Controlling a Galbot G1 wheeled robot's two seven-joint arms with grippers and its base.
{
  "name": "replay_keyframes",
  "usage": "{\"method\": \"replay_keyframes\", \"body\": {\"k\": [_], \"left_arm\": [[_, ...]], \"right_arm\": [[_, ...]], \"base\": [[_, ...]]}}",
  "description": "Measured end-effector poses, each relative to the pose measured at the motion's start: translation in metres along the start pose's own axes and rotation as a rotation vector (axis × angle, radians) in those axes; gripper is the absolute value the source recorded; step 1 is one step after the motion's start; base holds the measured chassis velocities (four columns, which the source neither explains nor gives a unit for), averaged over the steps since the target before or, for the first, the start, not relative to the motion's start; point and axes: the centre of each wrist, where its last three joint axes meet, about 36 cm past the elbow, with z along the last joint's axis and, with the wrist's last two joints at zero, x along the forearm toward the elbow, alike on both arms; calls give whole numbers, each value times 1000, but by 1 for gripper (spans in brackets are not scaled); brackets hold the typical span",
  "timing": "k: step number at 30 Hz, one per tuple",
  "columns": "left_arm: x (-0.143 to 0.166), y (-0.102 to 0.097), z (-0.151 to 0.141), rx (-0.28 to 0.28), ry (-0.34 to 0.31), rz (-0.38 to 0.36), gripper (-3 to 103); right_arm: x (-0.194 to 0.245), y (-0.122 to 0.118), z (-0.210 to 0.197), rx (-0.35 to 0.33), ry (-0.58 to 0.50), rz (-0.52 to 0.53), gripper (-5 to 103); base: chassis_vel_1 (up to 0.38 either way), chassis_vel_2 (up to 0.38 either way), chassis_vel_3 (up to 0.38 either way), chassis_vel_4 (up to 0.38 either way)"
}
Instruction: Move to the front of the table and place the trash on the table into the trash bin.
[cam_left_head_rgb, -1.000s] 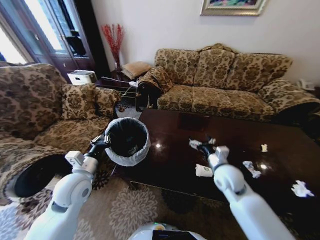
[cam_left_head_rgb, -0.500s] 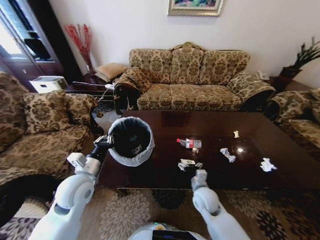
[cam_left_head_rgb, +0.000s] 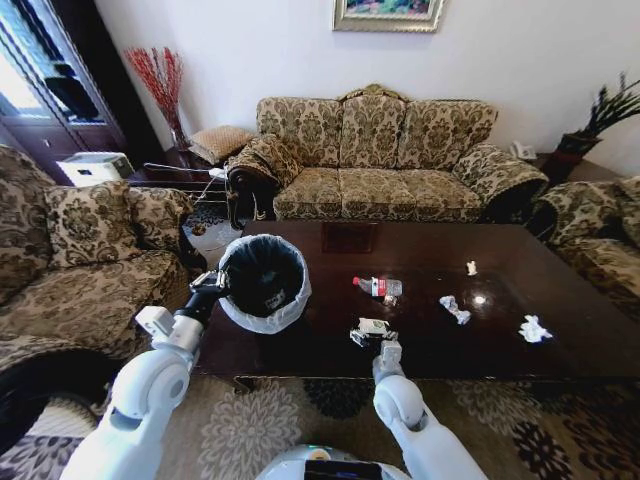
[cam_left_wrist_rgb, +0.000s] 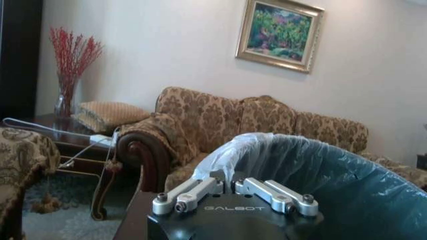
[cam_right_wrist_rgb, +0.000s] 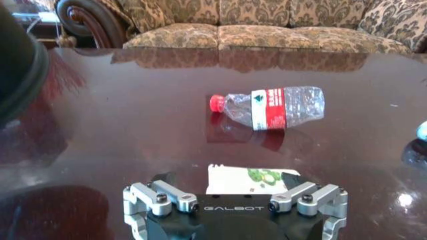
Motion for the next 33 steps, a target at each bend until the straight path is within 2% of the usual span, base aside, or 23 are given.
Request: {"method": "replay_keyframes", "body": {"k": [8,11,12,14,16,19,20,23,24,26,27,29,30,32,33], "left_arm": [[0,0,-1,14,0,1,3],[0,0,-1,17,1,0,3],[0,0,-1,17,1,0,3],[-1,1,0,18,4,-2,3],[-1,1,0,18,5,-2,3],[-1,0,1,23,11,-2,3],[-1,0,1,23,11,-2,3],[-1,0,3,24,15,-6,3],[-1,0,3,24,16,-7,3],[-1,1,3,22,17,-7,3],[-1,1,3,22,17,-7,3],[0,0,2,20,15,-8,3],[0,0,2,20,13,-8,3],[2,-1,0,20,9,-8,3],[2,-1,0,20,9,-8,3]], "right_arm": [[3,3,7,18,36,7,100],[5,3,14,32,41,18,85],[5,3,14,32,41,18,85],[6,1,16,40,38,28,74],[5,0,16,41,38,31,74],[2,-2,19,45,36,41,57],[2,-2,19,45,36,41,57],[-2,-3,22,52,31,45,41],[-3,-3,22,56,27,45,41],[-6,-4,22,65,13,43,30],[-6,-4,22,65,13,43,30],[-9,-6,20,75,-6,41,19],[-11,-6,19,78,-17,40,19],[-13,-9,16,78,-37,37,9],[-13,-9,16,78,-37,37,9]], "base": [[0,0,0,0],[0,0,0,0],[0,0,0,0],[0,0,0,0],[0,0,0,0],[0,0,0,0],[0,0,0,0],[0,0,0,0],[0,0,0,0],[0,0,0,0],[0,0,0,0],[0,0,0,0],[0,0,0,0],[0,0,0,0],[0,0,0,0]]}}
